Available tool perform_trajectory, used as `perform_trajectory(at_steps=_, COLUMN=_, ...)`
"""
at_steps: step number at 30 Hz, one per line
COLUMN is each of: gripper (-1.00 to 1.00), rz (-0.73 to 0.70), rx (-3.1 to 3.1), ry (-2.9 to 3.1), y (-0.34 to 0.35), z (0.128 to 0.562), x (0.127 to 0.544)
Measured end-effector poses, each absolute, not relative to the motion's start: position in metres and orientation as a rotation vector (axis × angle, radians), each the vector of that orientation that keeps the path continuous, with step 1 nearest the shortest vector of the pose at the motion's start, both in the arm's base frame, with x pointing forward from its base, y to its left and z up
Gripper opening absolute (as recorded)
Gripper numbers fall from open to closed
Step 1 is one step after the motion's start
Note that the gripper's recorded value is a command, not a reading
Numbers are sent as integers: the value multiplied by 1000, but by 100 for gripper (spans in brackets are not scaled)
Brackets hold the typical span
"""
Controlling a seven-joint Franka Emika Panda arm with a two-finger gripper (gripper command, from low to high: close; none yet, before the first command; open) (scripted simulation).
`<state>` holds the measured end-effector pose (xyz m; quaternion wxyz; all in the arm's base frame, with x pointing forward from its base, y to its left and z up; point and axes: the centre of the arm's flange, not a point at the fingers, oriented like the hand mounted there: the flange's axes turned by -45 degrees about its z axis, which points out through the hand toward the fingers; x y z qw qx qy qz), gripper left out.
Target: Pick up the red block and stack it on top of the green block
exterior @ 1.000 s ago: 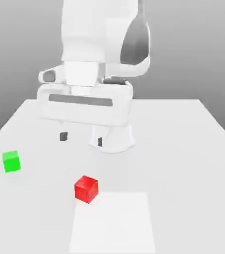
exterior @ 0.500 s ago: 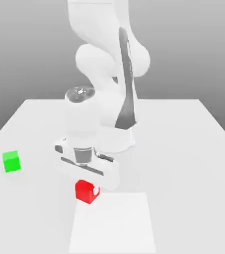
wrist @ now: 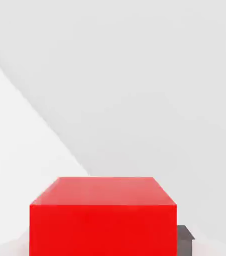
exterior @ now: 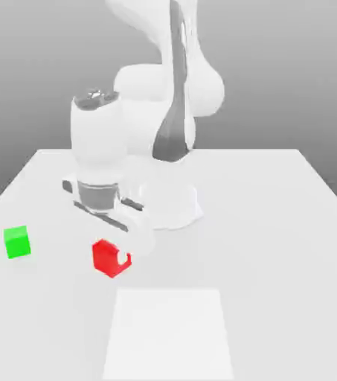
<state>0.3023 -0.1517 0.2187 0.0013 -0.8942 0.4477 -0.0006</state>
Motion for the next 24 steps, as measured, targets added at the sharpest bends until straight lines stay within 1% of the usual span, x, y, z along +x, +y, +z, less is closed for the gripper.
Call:
perform_trajectory(at_steps=3, gripper=-100, rz=-3, rx=-2621, ry=1726, y=-197, z=224, x=286)
perform_trajectory(at_steps=7, gripper=-100, rz=-3, rx=-2316, ry=2118, y=-255, z=232, x=253)
perform_trajectory(at_steps=14, gripper=-100, rz=-3, rx=-1658, ry=2667, y=-340, z=244, x=167)
perform_trajectory(at_steps=16, gripper=-100, rz=-3, rx=-1585, ry=2711, y=-348, z=232, x=157)
perform_trajectory(at_steps=20, gripper=-100, rz=-3, rx=-1564, ry=2722, y=-350, z=194, x=155)
perform_trajectory(at_steps=21, gripper=100, rz=-3, rx=-1563, ry=2724, y=-350, z=186, x=154)
perform_trajectory(at_steps=24, gripper=100, rz=-3, rx=-1563, ry=2724, y=-350, z=186, x=154)
